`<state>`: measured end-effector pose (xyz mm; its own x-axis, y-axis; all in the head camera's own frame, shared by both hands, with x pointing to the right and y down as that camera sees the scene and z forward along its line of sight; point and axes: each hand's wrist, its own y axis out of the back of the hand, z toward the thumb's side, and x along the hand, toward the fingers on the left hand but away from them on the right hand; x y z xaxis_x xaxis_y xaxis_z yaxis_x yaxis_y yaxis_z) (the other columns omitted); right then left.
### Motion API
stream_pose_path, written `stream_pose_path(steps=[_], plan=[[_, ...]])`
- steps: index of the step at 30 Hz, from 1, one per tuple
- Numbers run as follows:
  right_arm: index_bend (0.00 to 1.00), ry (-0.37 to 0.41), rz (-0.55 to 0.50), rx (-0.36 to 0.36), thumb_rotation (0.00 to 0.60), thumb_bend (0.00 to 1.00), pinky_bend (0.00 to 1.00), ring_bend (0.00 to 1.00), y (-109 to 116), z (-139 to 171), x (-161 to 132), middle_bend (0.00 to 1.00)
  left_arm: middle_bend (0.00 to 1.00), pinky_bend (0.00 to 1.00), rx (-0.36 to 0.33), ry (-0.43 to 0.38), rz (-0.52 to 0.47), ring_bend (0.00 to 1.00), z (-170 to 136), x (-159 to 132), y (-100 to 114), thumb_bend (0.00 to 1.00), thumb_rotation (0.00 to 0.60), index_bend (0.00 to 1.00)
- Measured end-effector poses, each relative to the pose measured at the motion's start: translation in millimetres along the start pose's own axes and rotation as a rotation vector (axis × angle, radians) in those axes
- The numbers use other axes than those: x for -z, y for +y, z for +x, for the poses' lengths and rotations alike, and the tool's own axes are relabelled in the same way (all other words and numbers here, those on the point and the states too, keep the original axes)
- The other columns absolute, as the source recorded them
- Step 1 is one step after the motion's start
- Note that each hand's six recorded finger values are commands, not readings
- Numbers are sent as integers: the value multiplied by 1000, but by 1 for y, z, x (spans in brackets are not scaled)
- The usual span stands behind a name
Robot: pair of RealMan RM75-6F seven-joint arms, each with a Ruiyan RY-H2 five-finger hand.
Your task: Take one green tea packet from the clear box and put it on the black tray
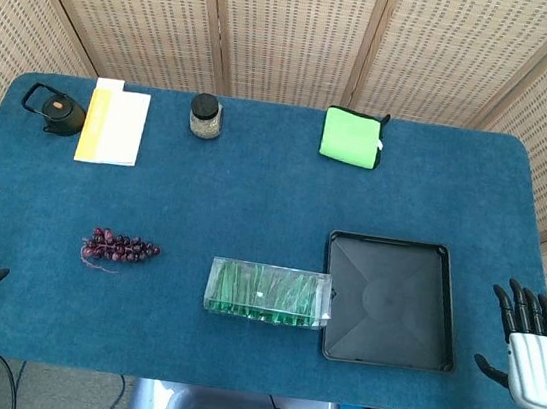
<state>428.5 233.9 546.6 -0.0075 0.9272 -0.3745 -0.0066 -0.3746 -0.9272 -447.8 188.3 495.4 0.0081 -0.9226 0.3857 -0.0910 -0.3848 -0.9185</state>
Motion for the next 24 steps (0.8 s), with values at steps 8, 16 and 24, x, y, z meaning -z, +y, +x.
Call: stream_pose_path(steps=[8, 16, 24], plan=[[4, 40, 8, -11, 600, 0, 0, 0, -3, 0, -8, 0, 0, 0, -1, -1, -9, 0, 1, 1, 2, 64, 600, 0], [91, 378, -21, -89, 600, 0, 0, 0, -4, -18, -74, 0, 0, 0, 4, -2, -10, 0, 8, 0, 0, 65, 600, 0], [118, 677, -23, -194, 600, 5, 0, 0, -6, -49, -155, 0, 0, 0, 12, 11, -6, 0, 12, 1, -2, 65, 600, 0]])
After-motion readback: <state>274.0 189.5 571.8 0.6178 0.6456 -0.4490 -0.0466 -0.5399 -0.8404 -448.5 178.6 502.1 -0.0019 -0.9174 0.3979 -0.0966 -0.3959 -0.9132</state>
